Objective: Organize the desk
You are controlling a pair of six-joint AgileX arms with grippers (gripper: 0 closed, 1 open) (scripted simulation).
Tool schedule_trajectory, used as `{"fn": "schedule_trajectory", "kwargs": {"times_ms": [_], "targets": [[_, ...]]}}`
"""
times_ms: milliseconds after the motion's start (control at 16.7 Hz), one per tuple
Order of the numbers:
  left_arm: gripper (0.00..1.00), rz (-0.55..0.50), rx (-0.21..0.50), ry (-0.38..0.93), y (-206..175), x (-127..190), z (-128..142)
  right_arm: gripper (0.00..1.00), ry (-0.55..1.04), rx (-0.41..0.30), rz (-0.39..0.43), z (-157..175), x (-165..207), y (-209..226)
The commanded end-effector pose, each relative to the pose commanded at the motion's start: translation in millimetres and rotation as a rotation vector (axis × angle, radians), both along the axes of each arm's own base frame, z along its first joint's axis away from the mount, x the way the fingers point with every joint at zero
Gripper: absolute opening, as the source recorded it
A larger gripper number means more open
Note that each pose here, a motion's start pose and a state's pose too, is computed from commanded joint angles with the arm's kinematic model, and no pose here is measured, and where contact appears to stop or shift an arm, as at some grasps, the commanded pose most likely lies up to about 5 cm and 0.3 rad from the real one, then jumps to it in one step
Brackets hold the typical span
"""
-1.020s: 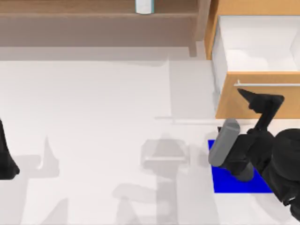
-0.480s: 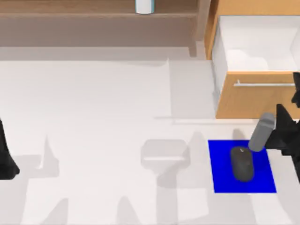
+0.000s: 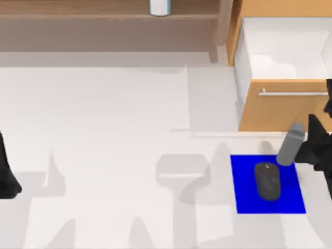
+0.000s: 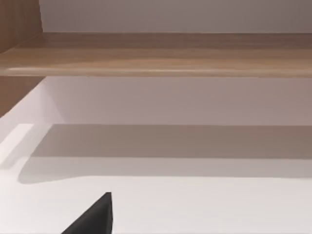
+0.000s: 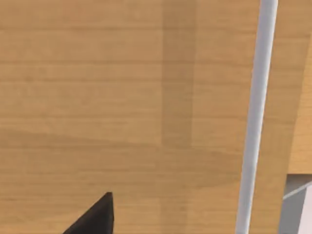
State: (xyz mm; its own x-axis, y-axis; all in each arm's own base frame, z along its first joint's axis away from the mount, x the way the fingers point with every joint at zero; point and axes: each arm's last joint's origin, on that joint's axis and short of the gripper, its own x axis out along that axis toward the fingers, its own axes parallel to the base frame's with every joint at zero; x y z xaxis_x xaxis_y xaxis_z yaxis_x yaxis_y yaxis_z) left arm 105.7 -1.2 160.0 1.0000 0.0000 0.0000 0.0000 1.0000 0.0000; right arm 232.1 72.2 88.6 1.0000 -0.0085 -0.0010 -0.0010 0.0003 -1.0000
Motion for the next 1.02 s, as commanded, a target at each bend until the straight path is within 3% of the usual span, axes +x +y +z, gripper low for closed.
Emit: {"fn": "schedule_trajectory", "kwargs": {"times_ms": [480, 1020], "targets": [[1.00, 0.000, 0.000, 0.000, 0.0, 0.0, 0.0, 1.00, -0.001, 0.000, -0.001, 0.5, 20.4, -1.1], [1.00, 0.000, 0.000, 0.000, 0.0, 0.0, 0.0, 0.32, -0.001, 0.000, -0.001, 0.5, 20.4, -1.1]]}}
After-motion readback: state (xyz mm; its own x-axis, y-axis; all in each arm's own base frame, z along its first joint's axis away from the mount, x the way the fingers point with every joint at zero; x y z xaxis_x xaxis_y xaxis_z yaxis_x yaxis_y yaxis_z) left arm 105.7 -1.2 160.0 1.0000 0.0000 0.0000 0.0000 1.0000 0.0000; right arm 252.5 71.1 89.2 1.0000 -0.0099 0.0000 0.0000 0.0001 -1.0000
